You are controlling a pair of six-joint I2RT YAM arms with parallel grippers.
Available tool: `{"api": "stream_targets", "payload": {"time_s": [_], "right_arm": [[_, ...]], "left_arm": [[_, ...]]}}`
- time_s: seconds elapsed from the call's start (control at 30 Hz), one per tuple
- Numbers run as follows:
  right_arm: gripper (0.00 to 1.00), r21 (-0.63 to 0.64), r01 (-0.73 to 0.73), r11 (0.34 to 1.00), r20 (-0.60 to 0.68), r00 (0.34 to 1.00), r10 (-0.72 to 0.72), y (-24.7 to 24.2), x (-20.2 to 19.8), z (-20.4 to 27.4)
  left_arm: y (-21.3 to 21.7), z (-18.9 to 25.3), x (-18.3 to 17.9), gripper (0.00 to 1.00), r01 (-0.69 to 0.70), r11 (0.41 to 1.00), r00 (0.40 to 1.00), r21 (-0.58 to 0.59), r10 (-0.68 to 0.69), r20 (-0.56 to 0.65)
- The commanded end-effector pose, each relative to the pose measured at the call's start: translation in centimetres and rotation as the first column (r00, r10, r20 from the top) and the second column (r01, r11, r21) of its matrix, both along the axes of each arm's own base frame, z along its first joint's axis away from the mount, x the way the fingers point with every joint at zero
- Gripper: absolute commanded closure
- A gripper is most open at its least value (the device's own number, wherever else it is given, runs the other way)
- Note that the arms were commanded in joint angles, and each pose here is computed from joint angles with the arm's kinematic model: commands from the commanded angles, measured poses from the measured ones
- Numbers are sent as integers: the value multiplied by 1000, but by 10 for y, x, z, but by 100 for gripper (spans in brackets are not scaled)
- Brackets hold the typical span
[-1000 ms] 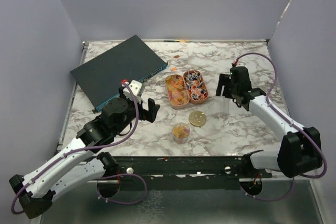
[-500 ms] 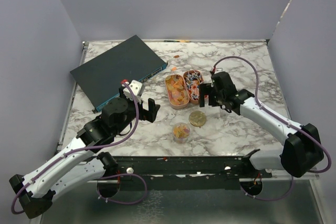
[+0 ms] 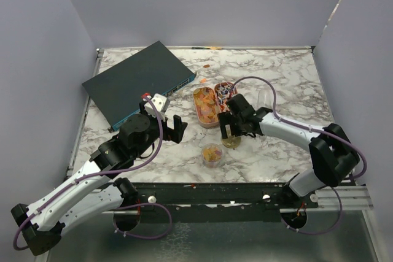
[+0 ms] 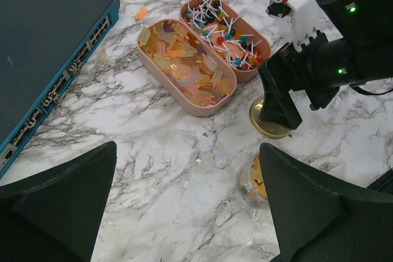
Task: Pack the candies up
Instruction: Pick up the bottle lid at the center of the board.
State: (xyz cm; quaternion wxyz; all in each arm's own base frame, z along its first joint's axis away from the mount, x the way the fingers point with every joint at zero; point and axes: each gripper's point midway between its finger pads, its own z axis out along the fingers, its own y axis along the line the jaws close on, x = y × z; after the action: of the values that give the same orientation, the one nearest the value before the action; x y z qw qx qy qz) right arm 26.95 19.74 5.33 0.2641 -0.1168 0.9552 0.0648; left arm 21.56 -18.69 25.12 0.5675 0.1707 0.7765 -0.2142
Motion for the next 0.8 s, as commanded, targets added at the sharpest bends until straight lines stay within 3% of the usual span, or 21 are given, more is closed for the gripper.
{"api": "stream_targets", "payload": {"time_s": [0.0,0.63,0.77], "right_arm": [[0,2,-6,1000,-23,1000,6,11,-1,-7],[0,-68,-21,997,-61,998,16,11,-9,-28],[5,-84,-18,996,-50,999,14,10,-8,-26]], "left_arm": [[6,-2,1,1,-15,1000,1000,19,15,7],[5,-1,1,1,-11,1000,1000,13,11,7],[4,-2,1,1,-9,1000,1000,18,9,3]]}}
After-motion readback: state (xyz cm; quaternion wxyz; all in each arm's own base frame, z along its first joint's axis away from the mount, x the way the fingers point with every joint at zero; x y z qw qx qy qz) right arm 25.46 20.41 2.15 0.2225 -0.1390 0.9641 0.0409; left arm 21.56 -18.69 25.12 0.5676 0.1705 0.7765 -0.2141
